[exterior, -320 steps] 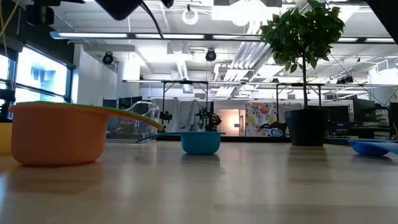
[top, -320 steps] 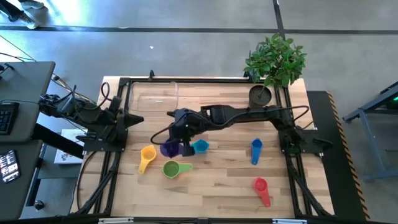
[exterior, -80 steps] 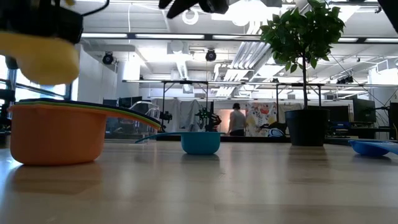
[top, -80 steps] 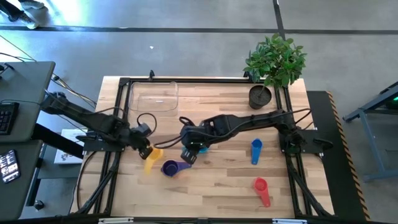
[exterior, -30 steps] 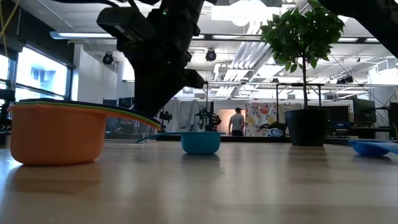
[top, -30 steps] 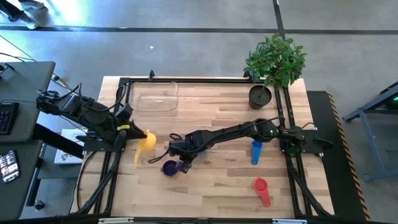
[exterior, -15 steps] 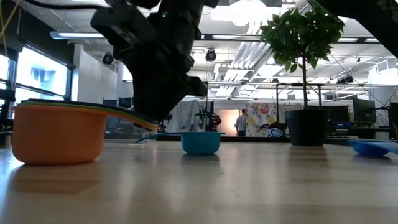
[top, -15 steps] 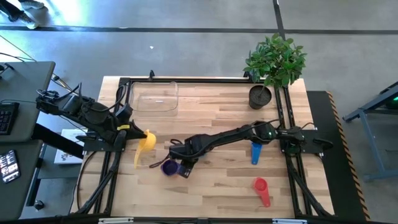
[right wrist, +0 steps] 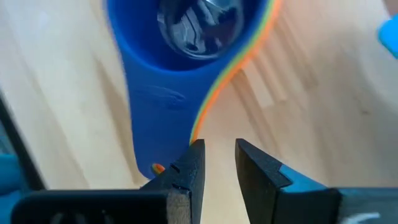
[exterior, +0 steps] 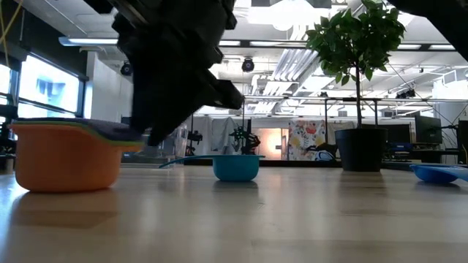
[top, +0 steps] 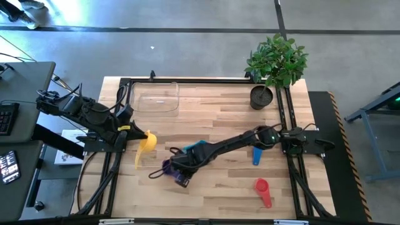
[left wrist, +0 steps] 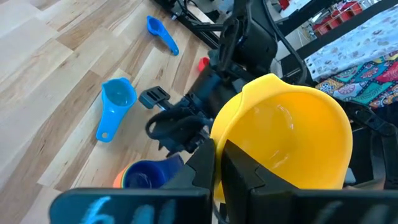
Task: Nest measuring cups in basket
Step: Stack the yellow measuring cup on top of the dark blue measuring cup
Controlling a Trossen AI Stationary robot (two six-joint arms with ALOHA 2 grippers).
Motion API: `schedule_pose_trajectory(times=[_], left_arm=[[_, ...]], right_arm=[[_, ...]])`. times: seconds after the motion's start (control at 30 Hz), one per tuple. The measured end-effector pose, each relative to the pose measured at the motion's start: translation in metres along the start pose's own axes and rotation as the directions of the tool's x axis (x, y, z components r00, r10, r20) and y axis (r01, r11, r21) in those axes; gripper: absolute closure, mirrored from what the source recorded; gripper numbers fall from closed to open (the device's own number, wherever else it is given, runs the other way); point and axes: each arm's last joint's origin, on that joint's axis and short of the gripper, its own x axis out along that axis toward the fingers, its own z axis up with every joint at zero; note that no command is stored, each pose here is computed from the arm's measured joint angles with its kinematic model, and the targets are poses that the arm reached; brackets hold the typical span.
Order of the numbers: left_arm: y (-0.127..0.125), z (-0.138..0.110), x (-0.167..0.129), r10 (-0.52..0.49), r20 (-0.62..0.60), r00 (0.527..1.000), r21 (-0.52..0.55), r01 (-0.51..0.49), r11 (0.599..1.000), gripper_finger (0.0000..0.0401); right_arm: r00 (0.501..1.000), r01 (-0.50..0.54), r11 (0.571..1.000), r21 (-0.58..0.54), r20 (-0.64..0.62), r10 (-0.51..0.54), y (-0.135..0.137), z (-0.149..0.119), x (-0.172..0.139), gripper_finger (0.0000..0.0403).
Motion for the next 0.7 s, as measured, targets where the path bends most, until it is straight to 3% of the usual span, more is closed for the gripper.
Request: schedule_pose_trajectory(times=[0.33,0.5,0.7], left_arm=[[0.0,0.0,0.0,0.0,-0.001,1.0,0.007,0.0,1.0,0.0394],[0.001,0.0,0.0,0.004,-0.005,1.0,0.008,-0.004,1.0,0.0394],[0.002,-0.002,0.0,0.02,-0.019,1.0,0.01,-0.02,1.0,0.0394]], right_arm=[[0.999,-0.045,0.997,0.07,0.019,0.044,0.01,-0.005,0.017,0.0322],[0.992,-0.118,0.991,0.07,0.06,0.113,0.018,-0.002,0.016,0.0322],[0.99,-0.128,0.988,0.09,0.065,0.122,0.019,-0.001,0.016,0.0322]])
